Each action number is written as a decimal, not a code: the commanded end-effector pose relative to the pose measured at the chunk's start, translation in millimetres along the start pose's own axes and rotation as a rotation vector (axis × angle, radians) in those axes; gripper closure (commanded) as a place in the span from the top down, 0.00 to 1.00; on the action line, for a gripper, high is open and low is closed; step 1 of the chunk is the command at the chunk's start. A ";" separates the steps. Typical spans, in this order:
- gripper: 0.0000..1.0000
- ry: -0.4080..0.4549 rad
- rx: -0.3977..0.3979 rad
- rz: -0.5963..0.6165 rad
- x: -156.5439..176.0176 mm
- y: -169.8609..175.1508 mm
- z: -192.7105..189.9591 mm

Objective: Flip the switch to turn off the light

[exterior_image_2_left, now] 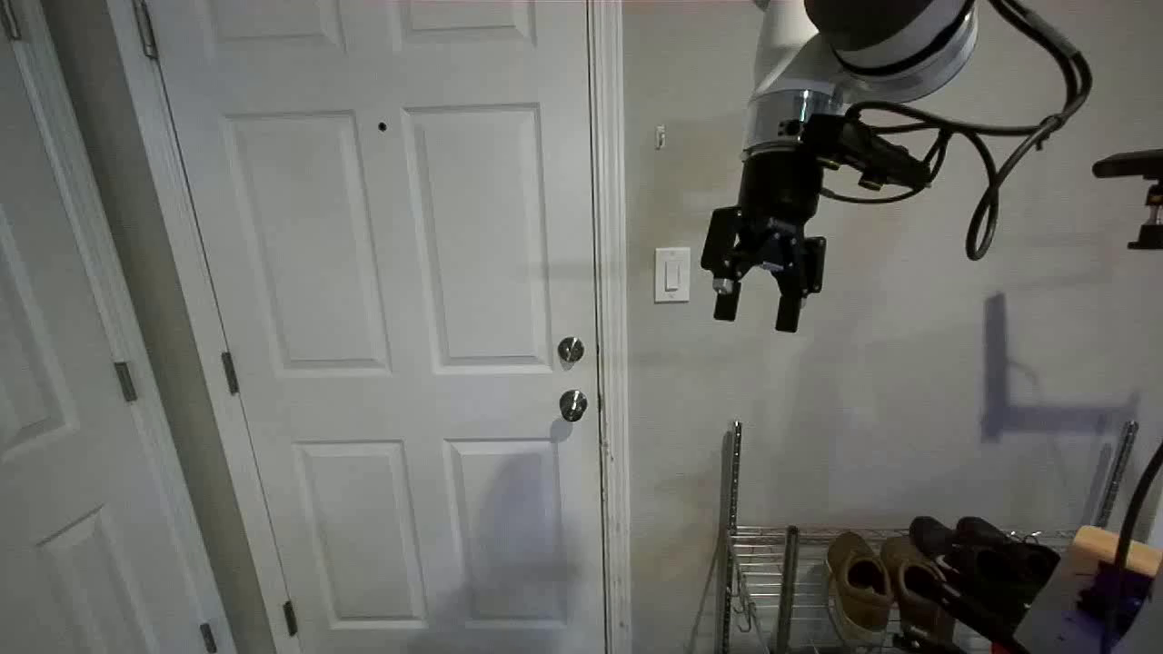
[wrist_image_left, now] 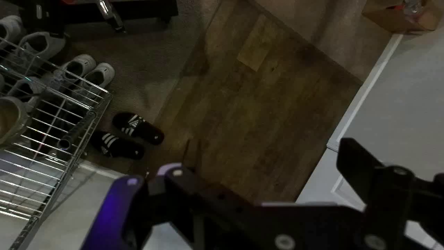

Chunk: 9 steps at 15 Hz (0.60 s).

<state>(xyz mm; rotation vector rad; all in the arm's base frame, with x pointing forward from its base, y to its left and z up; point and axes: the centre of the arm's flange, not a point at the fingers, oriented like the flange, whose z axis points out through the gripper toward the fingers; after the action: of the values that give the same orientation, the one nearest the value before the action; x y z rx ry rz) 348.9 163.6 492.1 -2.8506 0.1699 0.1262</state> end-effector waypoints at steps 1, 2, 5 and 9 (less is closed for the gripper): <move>1.00 0.000 0.000 0.000 0.0 0.0 0.0; 1.00 0.000 0.000 0.000 0.0 0.0 0.0; 1.00 0.004 -0.001 0.004 2.0 1.3 0.0; 0.73 0.039 0.003 0.007 20.0 11.8 -4.4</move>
<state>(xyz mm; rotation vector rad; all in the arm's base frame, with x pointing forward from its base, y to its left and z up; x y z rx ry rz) 352.2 158.5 492.6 -2.8499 0.1859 0.1103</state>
